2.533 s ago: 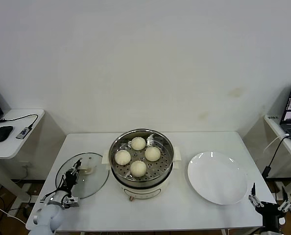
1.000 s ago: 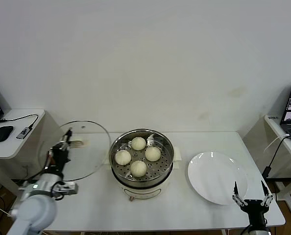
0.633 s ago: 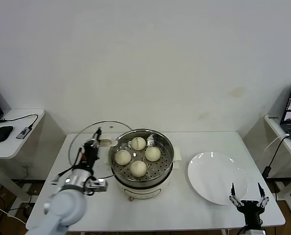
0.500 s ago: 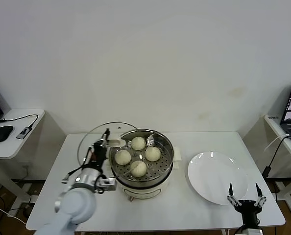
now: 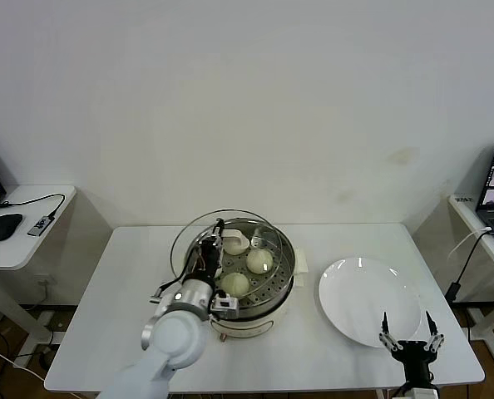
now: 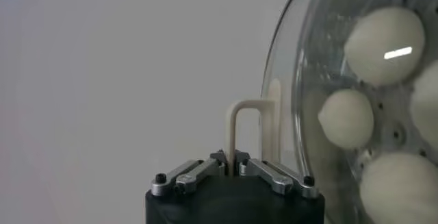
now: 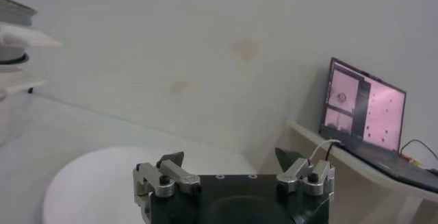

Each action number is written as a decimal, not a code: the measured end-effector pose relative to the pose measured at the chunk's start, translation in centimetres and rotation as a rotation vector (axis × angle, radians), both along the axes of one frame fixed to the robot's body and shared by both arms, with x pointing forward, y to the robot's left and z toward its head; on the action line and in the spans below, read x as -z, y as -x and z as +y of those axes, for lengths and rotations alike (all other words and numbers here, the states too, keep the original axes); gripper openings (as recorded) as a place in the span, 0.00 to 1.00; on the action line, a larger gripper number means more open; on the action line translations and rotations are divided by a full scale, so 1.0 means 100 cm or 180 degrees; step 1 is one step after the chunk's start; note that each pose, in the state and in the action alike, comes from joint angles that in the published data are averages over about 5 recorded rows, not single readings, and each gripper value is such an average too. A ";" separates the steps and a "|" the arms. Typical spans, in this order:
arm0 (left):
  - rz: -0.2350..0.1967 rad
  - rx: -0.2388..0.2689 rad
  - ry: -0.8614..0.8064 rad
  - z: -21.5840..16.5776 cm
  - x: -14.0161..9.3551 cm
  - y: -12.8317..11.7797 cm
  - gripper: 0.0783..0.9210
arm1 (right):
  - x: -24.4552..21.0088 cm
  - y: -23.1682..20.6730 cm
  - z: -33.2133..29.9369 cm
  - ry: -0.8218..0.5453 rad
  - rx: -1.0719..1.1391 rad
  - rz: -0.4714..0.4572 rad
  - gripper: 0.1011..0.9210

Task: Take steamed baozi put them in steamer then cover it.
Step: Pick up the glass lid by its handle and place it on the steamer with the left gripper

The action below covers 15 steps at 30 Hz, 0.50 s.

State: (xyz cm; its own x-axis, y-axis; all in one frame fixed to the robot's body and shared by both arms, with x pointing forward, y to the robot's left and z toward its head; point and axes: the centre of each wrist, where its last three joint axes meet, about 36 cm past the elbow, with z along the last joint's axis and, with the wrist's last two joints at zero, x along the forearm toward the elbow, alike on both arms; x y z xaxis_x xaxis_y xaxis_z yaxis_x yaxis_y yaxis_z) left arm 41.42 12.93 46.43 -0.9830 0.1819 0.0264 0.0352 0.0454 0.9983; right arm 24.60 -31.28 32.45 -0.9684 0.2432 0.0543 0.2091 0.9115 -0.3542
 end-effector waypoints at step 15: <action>0.0099 0.0032 -0.0059 -0.027 0.017 -0.010 0.07 | 0.004 0.000 0.002 -0.0004 -0.0039 0.0029 0.88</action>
State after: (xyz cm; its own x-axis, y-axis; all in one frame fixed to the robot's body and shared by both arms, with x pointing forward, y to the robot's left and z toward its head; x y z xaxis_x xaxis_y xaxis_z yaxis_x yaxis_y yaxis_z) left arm 42.39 10.21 44.71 -0.9798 0.1909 0.0604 0.0666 0.0262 0.9974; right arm 24.63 -31.04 32.02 -0.9708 0.2313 0.0633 0.1947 0.9144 -0.3548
